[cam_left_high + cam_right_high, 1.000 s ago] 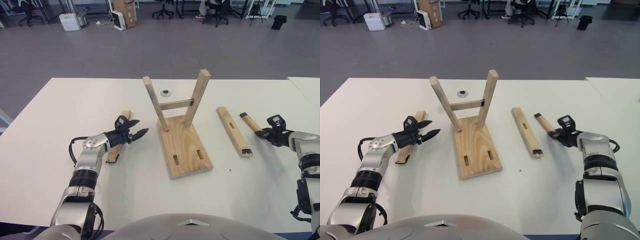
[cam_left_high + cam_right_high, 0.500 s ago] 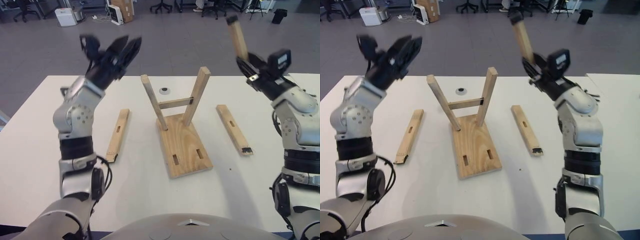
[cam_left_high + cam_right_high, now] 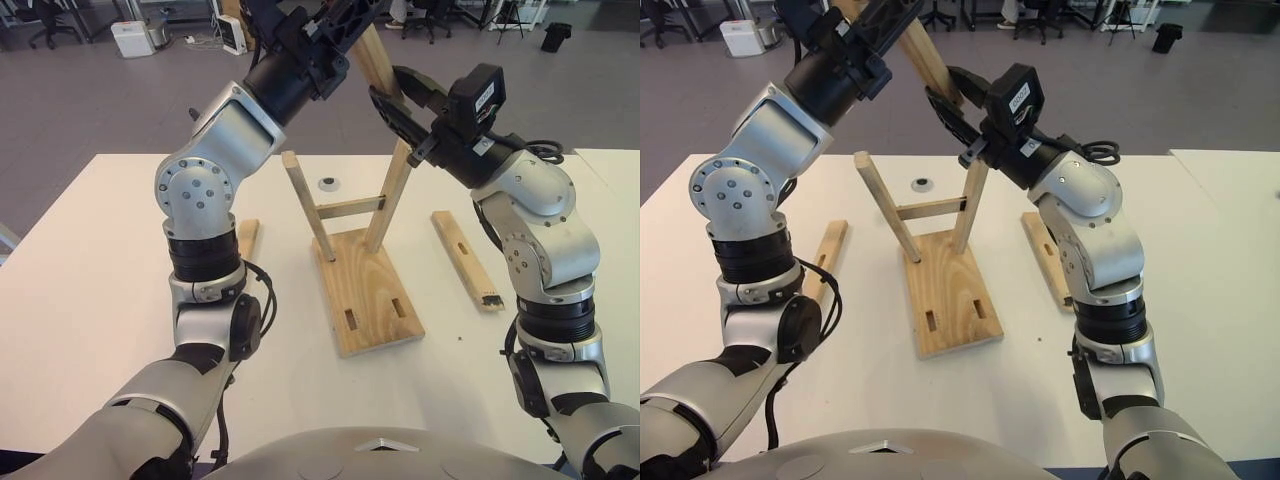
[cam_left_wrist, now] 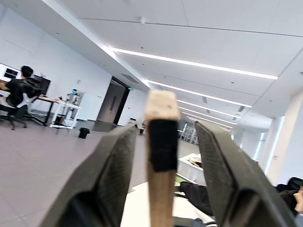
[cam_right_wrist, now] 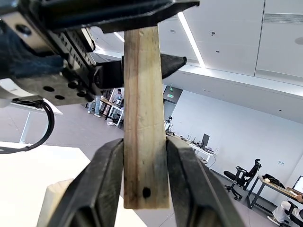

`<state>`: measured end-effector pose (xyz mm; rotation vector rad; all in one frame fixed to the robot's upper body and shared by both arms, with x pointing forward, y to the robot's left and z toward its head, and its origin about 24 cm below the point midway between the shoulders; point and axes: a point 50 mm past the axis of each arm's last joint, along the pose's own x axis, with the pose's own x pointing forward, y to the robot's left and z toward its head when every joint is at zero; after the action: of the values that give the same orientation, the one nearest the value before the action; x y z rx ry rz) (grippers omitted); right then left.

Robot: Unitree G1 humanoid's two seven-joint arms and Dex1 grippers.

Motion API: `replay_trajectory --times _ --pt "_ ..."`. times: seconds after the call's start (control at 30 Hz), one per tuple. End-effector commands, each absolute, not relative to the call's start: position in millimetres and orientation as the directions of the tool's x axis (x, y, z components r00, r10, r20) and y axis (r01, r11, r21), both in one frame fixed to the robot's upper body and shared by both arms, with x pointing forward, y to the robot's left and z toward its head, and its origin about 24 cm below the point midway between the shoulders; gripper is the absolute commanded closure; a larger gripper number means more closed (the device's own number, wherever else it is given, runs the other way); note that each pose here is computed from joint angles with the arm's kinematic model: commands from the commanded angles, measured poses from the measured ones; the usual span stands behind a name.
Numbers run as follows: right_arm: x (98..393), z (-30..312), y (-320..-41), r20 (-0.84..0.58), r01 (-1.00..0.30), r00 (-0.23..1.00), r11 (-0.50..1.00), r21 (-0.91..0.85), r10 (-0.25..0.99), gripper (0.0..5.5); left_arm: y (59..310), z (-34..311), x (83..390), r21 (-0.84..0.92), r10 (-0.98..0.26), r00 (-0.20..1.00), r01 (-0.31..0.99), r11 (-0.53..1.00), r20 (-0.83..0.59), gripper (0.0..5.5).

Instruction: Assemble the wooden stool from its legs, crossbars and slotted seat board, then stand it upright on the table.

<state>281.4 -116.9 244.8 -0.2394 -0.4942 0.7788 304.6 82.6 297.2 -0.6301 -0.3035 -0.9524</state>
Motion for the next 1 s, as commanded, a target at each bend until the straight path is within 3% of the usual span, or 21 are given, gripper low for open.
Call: replay_trajectory --times 0.03,0.27,0.4,0.5,0.6,0.73,0.83,1.0 --pt "281.8 243.1 -118.1 0.326 -0.605 0.616 0.695 -0.388 0.717 4.19 82.9 289.4 306.8 -0.350 -0.659 0.590 0.807 0.475 0.466 3.92" --pt "282.8 241.0 -117.4 0.316 -0.616 0.616 0.691 -0.378 0.721 4.19 82.2 285.8 306.3 -0.342 -0.659 0.594 0.804 0.486 0.461 5.10" --pt "285.0 236.0 -121.1 0.293 -0.613 0.640 0.702 -0.364 0.711 4.19 92.6 287.9 310.0 -0.342 -0.625 0.623 0.782 0.521 0.471 5.10" --pt "287.6 232.5 -126.0 0.291 -0.599 0.672 0.731 -0.328 0.681 3.48 123.2 294.4 317.8 -0.338 -0.539 0.683 0.721 0.604 0.493 5.10" --pt "296.8 233.7 -151.7 0.352 -0.450 0.792 0.866 -0.217 0.499 3.19 184.8 294.1 325.2 -0.310 -0.369 0.779 0.565 0.765 0.507 5.10" --pt "300.2 227.9 -217.2 0.396 -0.092 0.911 0.992 -0.082 0.117 3.19 240.5 238.8 325.3 -0.230 -0.196 0.918 0.285 0.931 0.345 5.10" --pt "297.4 204.2 -260.1 0.342 0.131 0.936 0.986 -0.104 -0.088 3.19 253.7 185.8 317.1 -0.210 -0.131 0.968 0.176 0.962 0.212 5.10" --pt "287.6 164.4 -283.5 0.245 0.230 0.951 0.962 -0.146 -0.190 3.19 246.0 113.6 294.6 -0.240 -0.078 0.996 0.087 0.967 0.048 5.10"
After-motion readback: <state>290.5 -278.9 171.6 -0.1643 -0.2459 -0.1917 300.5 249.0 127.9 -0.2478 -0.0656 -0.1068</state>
